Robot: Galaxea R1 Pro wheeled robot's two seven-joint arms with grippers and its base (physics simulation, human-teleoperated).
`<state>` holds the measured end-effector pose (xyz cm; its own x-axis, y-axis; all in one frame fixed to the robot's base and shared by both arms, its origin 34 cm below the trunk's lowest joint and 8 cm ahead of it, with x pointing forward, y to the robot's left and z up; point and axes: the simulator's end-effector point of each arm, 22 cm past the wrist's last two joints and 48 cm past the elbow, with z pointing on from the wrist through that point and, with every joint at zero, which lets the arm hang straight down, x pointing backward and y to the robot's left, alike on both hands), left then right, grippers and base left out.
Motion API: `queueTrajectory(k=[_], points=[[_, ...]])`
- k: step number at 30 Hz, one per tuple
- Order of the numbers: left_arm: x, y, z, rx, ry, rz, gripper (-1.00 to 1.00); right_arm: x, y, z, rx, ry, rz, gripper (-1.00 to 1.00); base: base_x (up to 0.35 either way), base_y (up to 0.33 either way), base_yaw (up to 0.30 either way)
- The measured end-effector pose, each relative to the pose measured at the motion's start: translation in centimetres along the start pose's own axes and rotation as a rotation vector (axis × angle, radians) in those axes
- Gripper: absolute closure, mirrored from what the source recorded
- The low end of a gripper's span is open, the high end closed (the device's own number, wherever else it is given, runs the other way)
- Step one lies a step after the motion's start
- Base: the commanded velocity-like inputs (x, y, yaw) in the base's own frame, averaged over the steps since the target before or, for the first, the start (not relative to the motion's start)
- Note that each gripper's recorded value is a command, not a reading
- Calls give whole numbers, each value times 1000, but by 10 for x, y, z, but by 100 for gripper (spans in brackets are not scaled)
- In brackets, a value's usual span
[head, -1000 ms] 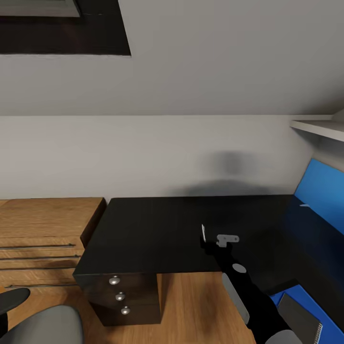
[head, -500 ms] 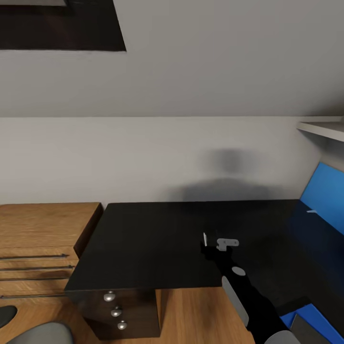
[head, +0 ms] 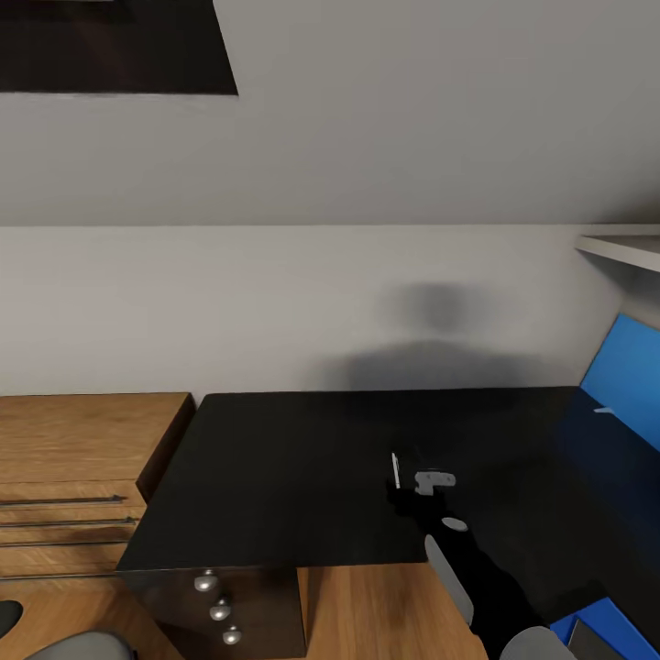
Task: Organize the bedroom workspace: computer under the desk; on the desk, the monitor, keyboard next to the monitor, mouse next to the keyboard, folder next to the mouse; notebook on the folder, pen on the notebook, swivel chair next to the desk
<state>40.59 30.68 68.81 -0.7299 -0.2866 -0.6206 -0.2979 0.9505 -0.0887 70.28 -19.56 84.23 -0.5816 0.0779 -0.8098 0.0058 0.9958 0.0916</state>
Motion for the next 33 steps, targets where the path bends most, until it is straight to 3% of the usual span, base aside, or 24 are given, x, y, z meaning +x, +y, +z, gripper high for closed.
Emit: queueTrajectory(k=[10,20,25,33], points=[[0,-1,0,1,0,0,-100,-41,-17,33,47,47,-27,-100,1,0,0],[0,1,0,-1,-1,-1,-100,-86,-20,43,76,78,-49,-100,0,0,0],[-1,1,0,-2,-5,-2,-100,-73,-6,44,62,134,-50,-100,27,0,0],[-6,2,0,-4,-28,-2,-100,-28,-7,45,73,239,-52,-100,148,0,0]])
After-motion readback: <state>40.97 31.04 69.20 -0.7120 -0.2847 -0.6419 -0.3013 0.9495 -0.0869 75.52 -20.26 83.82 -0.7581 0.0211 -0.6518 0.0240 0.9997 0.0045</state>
